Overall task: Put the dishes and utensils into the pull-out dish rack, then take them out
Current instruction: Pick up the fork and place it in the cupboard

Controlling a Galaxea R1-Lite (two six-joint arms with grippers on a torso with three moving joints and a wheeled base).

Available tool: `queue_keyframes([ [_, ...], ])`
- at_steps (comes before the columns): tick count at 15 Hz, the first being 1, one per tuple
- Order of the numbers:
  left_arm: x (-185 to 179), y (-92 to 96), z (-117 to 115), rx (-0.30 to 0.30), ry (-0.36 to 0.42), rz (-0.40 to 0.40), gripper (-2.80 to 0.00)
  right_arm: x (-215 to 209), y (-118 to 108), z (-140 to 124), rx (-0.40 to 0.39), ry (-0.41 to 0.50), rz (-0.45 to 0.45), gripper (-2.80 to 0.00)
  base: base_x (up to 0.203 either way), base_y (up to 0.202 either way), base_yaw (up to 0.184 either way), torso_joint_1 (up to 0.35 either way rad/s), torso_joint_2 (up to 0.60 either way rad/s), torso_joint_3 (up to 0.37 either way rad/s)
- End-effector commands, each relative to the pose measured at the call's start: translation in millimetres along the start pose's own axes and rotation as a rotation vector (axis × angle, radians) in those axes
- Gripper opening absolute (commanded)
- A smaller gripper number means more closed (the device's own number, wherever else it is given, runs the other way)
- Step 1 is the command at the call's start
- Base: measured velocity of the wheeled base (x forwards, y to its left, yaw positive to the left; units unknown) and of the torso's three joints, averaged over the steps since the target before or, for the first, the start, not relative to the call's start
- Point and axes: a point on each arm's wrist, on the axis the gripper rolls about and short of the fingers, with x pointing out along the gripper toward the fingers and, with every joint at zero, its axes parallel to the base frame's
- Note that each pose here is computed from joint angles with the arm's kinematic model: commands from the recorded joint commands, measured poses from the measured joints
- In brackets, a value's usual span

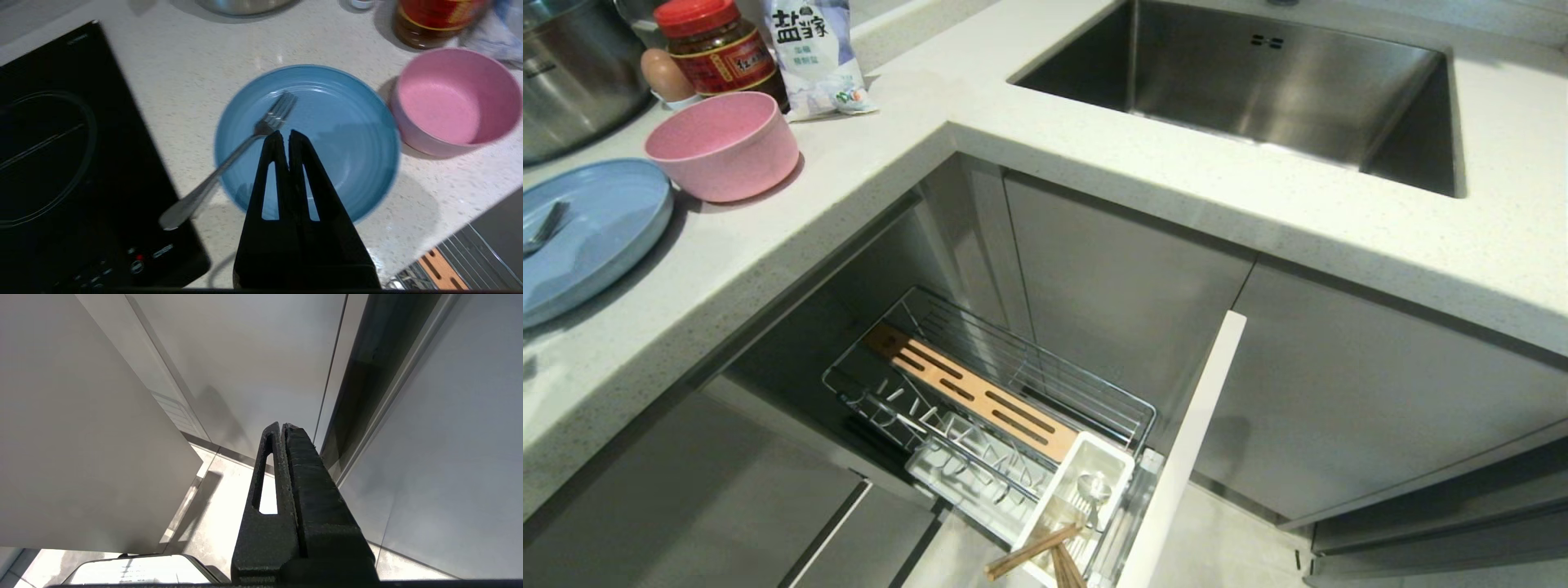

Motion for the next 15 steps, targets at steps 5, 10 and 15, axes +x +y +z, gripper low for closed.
queue_keyframes([
  [5, 22.1, 19.3, 4.6, -0.020, 0.072, 0.014, -2.80, -0.3, 0.0, -0.1, 0.001, -0.005, 0.000, -2.80, 0.000, 0.000, 0.000, 0.000, 0.00, 0.000],
  [10, 53.4, 29.7, -1.2, 0.032, 0.199, 0.026, -2.80, -0.3, 0.0, -0.1, 0.001, -0.005, 0.001, -2.80, 0.000, 0.000, 0.000, 0.000, 0.00, 0.000],
  [15, 75.4, 35.0, -14.6, 0.142, 0.322, 0.018, -2.80, -0.3, 0.0, -0.1, 0.001, -0.005, 0.001, -2.80, 0.000, 0.000, 0.000, 0.000, 0.00, 0.000],
])
